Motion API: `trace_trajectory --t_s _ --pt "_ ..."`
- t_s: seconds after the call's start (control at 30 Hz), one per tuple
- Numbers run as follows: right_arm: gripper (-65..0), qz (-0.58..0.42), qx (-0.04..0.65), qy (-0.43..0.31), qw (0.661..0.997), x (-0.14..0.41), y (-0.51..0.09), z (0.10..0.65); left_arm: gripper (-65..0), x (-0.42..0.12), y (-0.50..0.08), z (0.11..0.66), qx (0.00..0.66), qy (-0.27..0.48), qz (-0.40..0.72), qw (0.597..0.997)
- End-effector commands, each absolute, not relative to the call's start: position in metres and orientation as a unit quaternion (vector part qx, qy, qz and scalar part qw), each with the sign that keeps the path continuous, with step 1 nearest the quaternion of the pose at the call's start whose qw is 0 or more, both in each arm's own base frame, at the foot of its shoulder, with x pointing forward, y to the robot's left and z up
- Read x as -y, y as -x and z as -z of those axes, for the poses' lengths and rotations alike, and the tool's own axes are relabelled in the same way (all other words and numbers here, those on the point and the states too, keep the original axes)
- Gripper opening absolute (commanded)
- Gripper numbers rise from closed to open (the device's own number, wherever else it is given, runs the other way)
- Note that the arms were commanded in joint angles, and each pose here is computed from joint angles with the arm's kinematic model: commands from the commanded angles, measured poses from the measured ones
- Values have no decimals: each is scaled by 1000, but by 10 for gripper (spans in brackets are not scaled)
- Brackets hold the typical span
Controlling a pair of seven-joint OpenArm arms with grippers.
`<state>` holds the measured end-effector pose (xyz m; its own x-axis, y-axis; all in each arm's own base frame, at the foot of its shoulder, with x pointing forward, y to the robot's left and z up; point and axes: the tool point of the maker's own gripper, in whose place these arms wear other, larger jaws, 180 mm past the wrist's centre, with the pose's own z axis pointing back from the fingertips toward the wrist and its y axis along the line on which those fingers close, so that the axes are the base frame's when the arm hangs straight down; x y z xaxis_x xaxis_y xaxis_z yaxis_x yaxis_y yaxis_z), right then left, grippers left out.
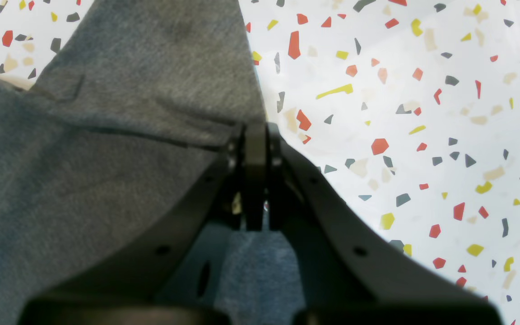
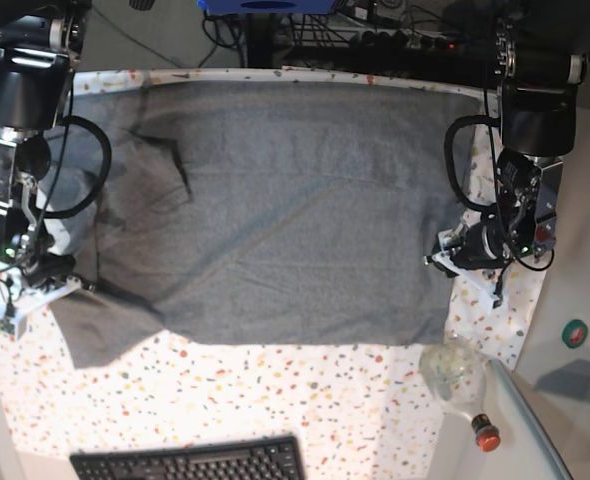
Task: Layout the t-shirt on the table in an organized manner, then fold the t-shirt properly
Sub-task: 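Pull the hem corners with both grippers to straighten the t-shirt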
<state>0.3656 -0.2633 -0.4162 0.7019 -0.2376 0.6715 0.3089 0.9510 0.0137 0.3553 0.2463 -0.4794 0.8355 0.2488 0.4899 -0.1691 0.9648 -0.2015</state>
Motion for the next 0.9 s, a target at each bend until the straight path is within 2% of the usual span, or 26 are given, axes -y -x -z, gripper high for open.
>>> trace_trajectory --t_s 0.0,0.07,0.13,0.5,0.67,0.87 --pt "-650 149 387 55 908 270 -381 396 -438 -242 -356 476 254 89 -105 957" --pt "-650 149 387 55 908 270 -381 396 -515 -242 -357 476 253 90 -105 958" --pt "-650 149 388 55 908 270 -381 396 -650 -242 -358 475 255 90 -105 957" --pt "-650 149 389 55 908 271 -381 396 -650 -256 -348 455 252 90 -111 957" --pt "-650 149 388 56 908 271 -381 396 -650 -268 -321 439 244 90 -125 957" --pt "-650 149 390 55 907 271 -382 395 -650 -264 -283 448 210 85 -114 967"
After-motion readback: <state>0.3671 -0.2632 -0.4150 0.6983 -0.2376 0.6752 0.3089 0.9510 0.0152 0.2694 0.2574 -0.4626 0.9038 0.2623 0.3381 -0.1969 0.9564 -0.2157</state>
